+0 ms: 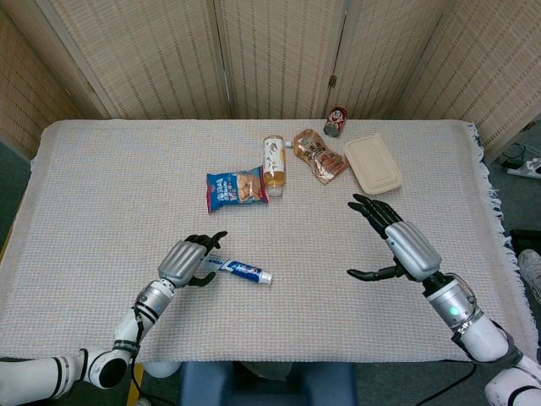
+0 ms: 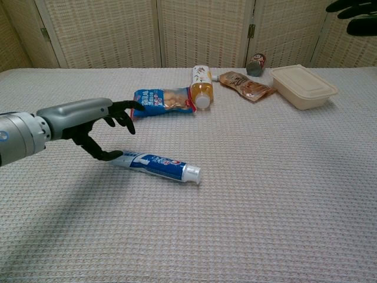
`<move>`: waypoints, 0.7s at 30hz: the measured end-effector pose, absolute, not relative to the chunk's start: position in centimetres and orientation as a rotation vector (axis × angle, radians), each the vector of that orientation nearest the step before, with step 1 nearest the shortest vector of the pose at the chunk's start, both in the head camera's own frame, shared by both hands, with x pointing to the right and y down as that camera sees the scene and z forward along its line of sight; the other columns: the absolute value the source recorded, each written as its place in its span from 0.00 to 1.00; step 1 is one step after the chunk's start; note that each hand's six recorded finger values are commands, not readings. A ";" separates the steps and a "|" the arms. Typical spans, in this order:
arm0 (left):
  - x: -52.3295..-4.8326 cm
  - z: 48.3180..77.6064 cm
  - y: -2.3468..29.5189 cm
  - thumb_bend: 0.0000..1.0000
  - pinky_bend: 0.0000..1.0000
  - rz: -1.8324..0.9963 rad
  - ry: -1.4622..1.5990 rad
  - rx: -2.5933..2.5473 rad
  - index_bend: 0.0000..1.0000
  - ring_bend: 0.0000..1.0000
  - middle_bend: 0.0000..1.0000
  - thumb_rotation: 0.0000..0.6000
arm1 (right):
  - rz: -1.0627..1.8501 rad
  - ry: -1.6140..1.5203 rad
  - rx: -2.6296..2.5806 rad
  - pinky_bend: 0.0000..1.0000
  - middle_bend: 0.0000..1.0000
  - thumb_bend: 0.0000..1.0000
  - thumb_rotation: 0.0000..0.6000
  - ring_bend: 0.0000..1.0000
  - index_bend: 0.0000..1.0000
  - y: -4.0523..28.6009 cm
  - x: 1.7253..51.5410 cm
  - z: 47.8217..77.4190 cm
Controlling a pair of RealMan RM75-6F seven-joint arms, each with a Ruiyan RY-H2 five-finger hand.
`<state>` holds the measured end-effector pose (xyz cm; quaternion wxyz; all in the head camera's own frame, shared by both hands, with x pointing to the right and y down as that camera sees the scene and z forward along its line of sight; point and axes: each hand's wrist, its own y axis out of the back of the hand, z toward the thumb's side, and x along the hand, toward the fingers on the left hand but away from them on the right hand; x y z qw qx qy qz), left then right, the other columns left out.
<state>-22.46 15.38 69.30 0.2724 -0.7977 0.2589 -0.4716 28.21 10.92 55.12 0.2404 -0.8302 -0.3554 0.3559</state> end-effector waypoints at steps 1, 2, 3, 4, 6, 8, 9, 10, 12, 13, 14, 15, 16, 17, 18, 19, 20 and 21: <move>-23.4 68.8 15.1 0.41 0.22 -1.277 0.723 -2.135 0.11 0.21 0.31 1.00 | 0.987 -0.972 -2.258 0.00 0.00 0.12 0.46 0.00 0.00 11.0 28.6 55.1; -24.1 68.4 14.8 0.41 0.22 -1.283 0.746 -2.123 0.11 0.21 0.31 1.00 | 1.000 -0.971 -2.245 0.00 0.00 0.12 0.47 0.00 0.00 11.1 29.0 55.1; -25.0 68.0 14.5 0.41 0.22 -1.289 0.770 -2.107 0.12 0.21 0.31 1.00 | 1.013 -0.969 -2.231 0.00 0.00 0.12 0.48 0.00 0.00 11.2 29.4 55.1; -26.1 67.4 14.1 0.41 0.22 -1.297 0.802 -2.083 0.13 0.21 0.31 1.00 | 1.029 -0.964 -2.212 0.00 0.00 0.12 0.51 0.00 0.00 11.3 29.9 55.0; -28.0 66.4 13.6 0.41 0.21 -1.310 0.847 -2.038 0.14 0.21 0.31 1.00 | 1.056 -0.955 -2.177 0.00 0.00 0.12 0.81 0.00 0.00 11.5 30.6 55.0; -30.1 65.2 13.1 0.41 0.20 -1.326 0.896 -1.976 0.14 0.21 0.31 1.00 | 1.090 -0.946 -2.124 0.00 0.00 0.13 0.99 0.00 0.00 11.8 31.6 54.9; -31.0 64.7 12.9 0.41 0.20 -1.333 0.917 -1.948 0.15 0.21 0.31 1.00 | 1.107 -0.942 -2.098 0.00 0.00 0.12 1.00 0.00 0.00 11.9 32.1 54.9; -32.2 64.0 12.8 0.41 0.19 -1.343 0.943 -1.910 0.15 0.21 0.31 1.00 | 1.133 -0.937 -2.060 0.00 0.00 0.13 1.00 0.00 0.00 12.1 32.8 54.9; -34.0 63.0 12.8 0.41 0.18 -1.360 0.979 -1.852 0.17 0.21 0.31 1.00 | 1.183 -0.933 -2.001 0.00 0.00 0.13 1.00 0.00 0.00 12.5 34.1 54.9; -35.0 62.4 13.1 0.41 0.18 -1.371 1.003 -1.819 0.17 0.21 0.31 1.00 | 1.222 -0.935 -1.961 0.00 0.00 0.13 1.00 0.00 0.00 12.9 35.1 54.9; -35.8 62.0 13.3 0.41 0.18 -1.379 1.020 -1.794 0.18 0.21 0.31 1.00 | 1.251 -0.938 -1.935 0.00 0.00 0.13 1.00 0.00 0.00 13.3 35.9 55.0; -36.6 61.6 13.6 0.41 0.17 -1.390 1.037 -1.771 0.19 0.21 0.31 1.00 | 1.278 -0.944 -1.913 0.00 0.00 0.13 1.00 0.00 0.00 13.6 36.6 55.0; -37.7 61.0 14.1 0.41 0.17 -1.403 1.057 -1.742 0.19 0.21 0.31 1.00 | 1.308 -0.953 -1.890 0.00 0.00 0.13 1.00 0.00 0.00 14.2 37.6 55.0; -38.4 60.6 14.5 0.41 0.17 -1.412 1.071 -1.722 0.19 0.21 0.31 1.00 | 1.326 -0.960 -1.874 0.00 0.00 0.12 1.00 0.00 0.00 14.5 38.2 54.9; -39.0 60.2 14.9 0.42 0.17 -1.420 1.084 -1.705 0.20 0.21 0.31 1.00 | 1.338 -0.966 -1.859 0.00 0.00 0.13 1.00 0.00 0.00 14.8 38.8 54.9; -39.8 59.8 15.6 0.41 0.17 -1.428 1.099 -1.684 0.20 0.21 0.31 1.00 | 1.350 -0.976 -1.841 0.00 0.00 0.12 1.00 0.00 0.00 15.1 39.5 54.9; -40.3 59.4 16.1 0.42 0.17 -1.434 1.108 -1.670 0.20 0.21 0.31 1.00 | 1.358 -0.984 -1.828 0.00 0.00 0.12 1.00 0.00 0.00 15.4 40.0 54.8; -40.8 59.1 16.6 0.41 0.16 -1.440 1.117 -1.656 0.20 0.21 0.31 1.00 | 1.365 -0.993 -1.816 0.00 0.00 0.12 1.00 0.00 0.00 15.7 40.4 54.8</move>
